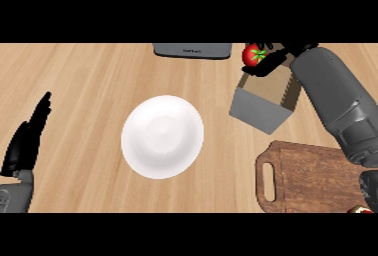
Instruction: Pick the tomato from the cutting board and place it in the cardboard box
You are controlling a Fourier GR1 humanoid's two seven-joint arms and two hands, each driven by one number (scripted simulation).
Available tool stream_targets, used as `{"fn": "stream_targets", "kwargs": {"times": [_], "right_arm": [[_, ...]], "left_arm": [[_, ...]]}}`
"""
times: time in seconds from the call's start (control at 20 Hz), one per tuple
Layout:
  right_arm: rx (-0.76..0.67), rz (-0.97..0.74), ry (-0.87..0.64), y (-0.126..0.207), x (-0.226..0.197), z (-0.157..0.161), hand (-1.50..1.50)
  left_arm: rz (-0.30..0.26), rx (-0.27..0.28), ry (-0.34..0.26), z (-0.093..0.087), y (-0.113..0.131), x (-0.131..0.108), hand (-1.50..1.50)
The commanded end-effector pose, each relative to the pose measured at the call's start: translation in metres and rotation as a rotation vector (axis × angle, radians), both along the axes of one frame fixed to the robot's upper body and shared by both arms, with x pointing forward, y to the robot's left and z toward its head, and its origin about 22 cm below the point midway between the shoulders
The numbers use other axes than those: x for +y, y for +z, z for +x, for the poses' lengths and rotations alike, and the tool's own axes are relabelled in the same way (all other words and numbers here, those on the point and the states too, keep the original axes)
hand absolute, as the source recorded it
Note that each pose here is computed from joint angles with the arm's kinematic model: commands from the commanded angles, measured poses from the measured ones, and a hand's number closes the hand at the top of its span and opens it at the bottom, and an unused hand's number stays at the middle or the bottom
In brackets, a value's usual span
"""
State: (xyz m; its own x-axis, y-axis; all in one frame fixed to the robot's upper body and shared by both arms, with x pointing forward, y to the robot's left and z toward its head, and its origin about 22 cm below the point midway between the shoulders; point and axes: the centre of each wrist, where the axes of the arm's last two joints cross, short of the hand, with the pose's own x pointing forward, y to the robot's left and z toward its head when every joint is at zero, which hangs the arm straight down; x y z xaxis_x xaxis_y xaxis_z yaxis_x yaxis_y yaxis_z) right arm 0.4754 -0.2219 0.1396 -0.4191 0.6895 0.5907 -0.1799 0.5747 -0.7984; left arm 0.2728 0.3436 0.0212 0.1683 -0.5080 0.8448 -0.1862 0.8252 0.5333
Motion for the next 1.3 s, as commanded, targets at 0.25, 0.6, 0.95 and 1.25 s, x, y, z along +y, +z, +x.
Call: {"fn": "stream_targets", "kwargs": {"times": [0.25,0.6,0.95,1.25], "right_arm": [[0.150,0.066,-0.027,-0.037,0.021,-0.008,-1.50],[0.027,0.255,0.003,-0.019,0.027,-0.003,-1.50],[-0.013,0.513,-0.080,0.006,-0.048,-0.003,-1.50],[0.008,0.605,-0.098,0.006,-0.108,-0.017,-1.50]], "left_arm": [[0.001,-0.011,-0.027,0.009,0.003,-0.020,0.00],[0.012,-0.011,0.004,0.010,0.001,-0.008,0.00],[0.014,-0.015,-0.007,0.012,0.013,-0.011,0.00],[0.005,-0.012,0.021,0.013,0.005,0.001,0.00]]}}
